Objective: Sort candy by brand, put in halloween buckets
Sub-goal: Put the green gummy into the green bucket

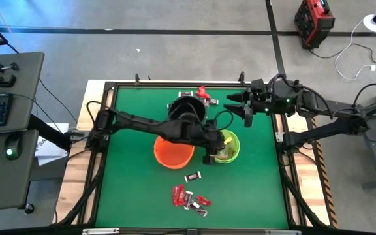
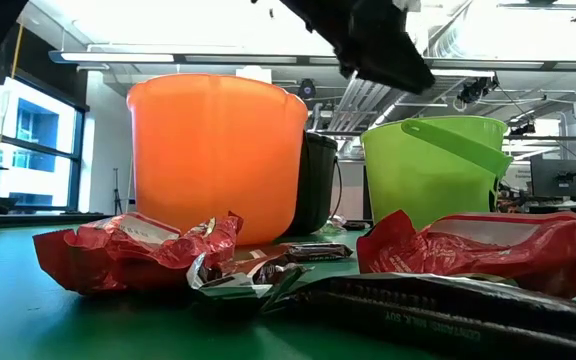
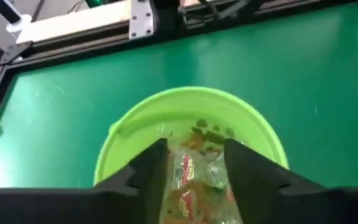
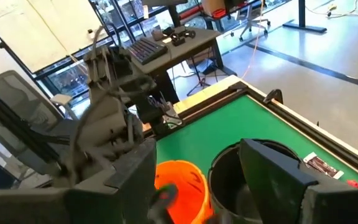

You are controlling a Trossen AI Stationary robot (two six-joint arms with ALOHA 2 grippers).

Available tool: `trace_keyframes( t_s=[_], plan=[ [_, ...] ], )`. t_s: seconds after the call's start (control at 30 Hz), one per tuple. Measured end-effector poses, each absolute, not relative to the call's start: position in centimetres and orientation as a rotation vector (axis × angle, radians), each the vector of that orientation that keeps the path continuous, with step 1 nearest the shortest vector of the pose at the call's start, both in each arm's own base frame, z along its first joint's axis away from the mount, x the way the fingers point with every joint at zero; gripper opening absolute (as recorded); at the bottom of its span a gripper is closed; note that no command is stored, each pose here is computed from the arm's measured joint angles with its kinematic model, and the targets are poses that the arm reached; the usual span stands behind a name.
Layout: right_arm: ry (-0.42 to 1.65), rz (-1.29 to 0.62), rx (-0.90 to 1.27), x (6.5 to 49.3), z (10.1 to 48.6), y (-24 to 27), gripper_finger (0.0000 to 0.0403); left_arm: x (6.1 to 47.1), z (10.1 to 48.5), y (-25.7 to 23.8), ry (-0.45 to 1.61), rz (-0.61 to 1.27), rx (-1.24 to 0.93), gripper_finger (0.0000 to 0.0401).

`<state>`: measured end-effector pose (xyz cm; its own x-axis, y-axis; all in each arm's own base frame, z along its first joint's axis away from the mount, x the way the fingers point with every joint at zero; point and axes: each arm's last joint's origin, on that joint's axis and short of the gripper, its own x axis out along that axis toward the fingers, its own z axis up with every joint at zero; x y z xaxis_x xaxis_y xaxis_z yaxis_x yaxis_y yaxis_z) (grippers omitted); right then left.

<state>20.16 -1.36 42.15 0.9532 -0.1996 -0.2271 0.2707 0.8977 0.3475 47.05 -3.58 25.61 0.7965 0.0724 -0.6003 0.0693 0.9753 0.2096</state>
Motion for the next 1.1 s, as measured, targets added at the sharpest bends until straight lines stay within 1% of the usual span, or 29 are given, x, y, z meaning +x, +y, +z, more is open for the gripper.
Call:
trace_keyframes(
  t_s=[0.13,0.23,0.33,0.4,0.47,0.53,0.67,0.8,0.87,0.97,1.1],
  plan=[
    [0.193,-0.265,0.381,20.2,42.1,-1.4,0.0224,44.4,28.3,-3.3,0.736,-0.005,0.234,0.0198],
    [0.191,-0.317,0.373,20.1,42.0,-1.6,0.0224,41.3,32.0,-2.4,0.767,-0.01,0.218,0.021],
    [0.2,-0.412,0.363,20.0,41.7,-1.8,0.0224,38.0,36.0,-0.8,0.718,0.028,0.195,0.021],
    [0.229,-0.508,0.372,19.7,41.2,-2.1,0.0224,35.6,38.3,0.6,0.633,0.069,0.178,0.0208],
    [0.286,-0.599,0.397,19.4,40.5,-2.5,0.0224,33.0,40.0,2.0,0.536,0.123,0.152,0.0208],
    [0.366,-0.665,0.437,19.0,39.5,-3.1,0.0224,30.6,40.8,3.2,0.437,0.183,0.11,0.0208],
    [0.548,-0.689,0.494,18.7,36.5,-4.5,0.0224,26.6,39.5,4.9,0.332,0.282,0.003,0.0208],
    [0.663,-0.596,0.501,18.9,32.6,-6.6,0.0224,24.0,36.2,5.3,0.31,0.338,-0.134,0.0207],
    [0.652,-0.522,0.501,19.2,30.3,-7.8,0.0224,23.3,33.9,5.3,0.321,0.365,-0.228,0.0207],
    [0.554,-0.429,0.515,19.5,27.1,-10.1,0.0224,22.7,31.2,5.2,0.317,0.395,-0.382,0.0207],
    [0.446,-0.376,0.565,19.3,23.4,-13.2,0.0224,22.4,28.3,5.2,0.303,0.503,-0.586,0.0207]
  ],
)
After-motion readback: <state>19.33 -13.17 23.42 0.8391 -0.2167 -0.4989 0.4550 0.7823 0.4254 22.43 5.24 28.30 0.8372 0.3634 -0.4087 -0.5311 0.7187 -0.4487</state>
